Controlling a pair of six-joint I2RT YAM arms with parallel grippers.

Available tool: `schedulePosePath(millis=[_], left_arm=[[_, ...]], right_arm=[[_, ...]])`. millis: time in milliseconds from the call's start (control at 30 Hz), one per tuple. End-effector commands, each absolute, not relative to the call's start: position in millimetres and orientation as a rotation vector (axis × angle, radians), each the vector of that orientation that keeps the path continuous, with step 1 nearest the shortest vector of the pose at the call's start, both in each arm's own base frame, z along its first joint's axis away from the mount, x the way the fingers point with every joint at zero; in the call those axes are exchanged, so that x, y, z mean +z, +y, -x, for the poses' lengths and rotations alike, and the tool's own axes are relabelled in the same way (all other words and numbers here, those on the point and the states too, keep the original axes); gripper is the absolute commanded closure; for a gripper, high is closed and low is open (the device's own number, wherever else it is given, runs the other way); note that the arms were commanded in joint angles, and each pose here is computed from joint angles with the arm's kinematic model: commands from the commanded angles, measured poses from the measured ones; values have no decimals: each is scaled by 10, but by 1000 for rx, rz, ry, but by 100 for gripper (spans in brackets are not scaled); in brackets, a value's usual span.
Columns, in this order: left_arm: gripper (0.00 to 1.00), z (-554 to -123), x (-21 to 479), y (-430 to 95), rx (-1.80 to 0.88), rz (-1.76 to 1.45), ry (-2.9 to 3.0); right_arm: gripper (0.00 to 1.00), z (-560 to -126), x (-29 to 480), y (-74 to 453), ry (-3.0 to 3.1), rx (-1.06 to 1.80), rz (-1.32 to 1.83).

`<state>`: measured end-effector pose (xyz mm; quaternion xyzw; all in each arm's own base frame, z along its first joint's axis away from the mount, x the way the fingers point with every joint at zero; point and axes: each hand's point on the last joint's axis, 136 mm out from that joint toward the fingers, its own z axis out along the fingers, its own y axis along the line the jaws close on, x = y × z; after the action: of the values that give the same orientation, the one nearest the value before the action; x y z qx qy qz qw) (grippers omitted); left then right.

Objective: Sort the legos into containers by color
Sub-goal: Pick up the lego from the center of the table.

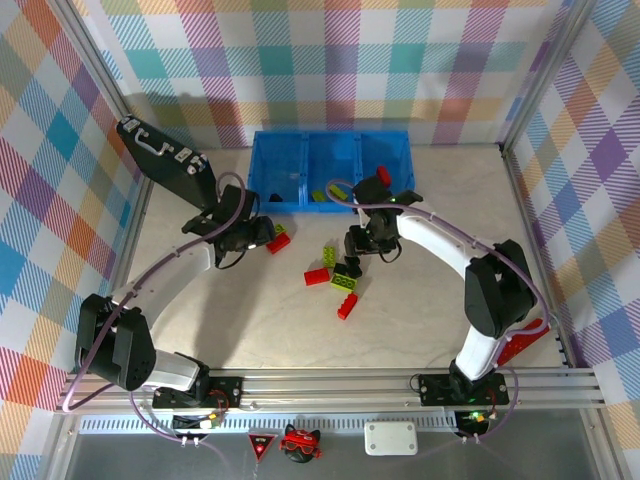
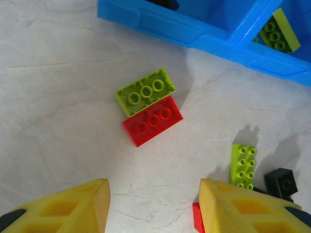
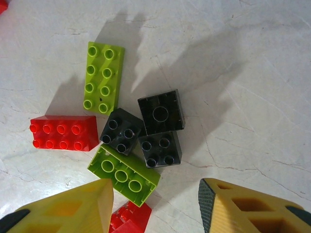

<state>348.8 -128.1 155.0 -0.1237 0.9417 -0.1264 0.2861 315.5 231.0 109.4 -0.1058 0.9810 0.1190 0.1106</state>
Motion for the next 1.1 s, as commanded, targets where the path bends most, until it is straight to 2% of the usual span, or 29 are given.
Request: schedulePosePath(millis=[0, 367, 767, 1067], left_arm=[[49, -3450, 1619, -1252, -359, 318, 2538], [49, -3382, 1521, -1366, -446, 317, 2573], [49, -3291, 1349, -1421, -378, 306, 2657], [49, -3279, 1315, -1196, -386, 395, 2647]], right_arm=[[48, -3141, 1076, 2363, 2901, 352, 353], [48, -3169, 918, 2421, 2937, 318, 387], [48, -3019, 912, 2683, 2956, 348, 380], [33, -2884, 893, 3118, 2971, 267, 309]])
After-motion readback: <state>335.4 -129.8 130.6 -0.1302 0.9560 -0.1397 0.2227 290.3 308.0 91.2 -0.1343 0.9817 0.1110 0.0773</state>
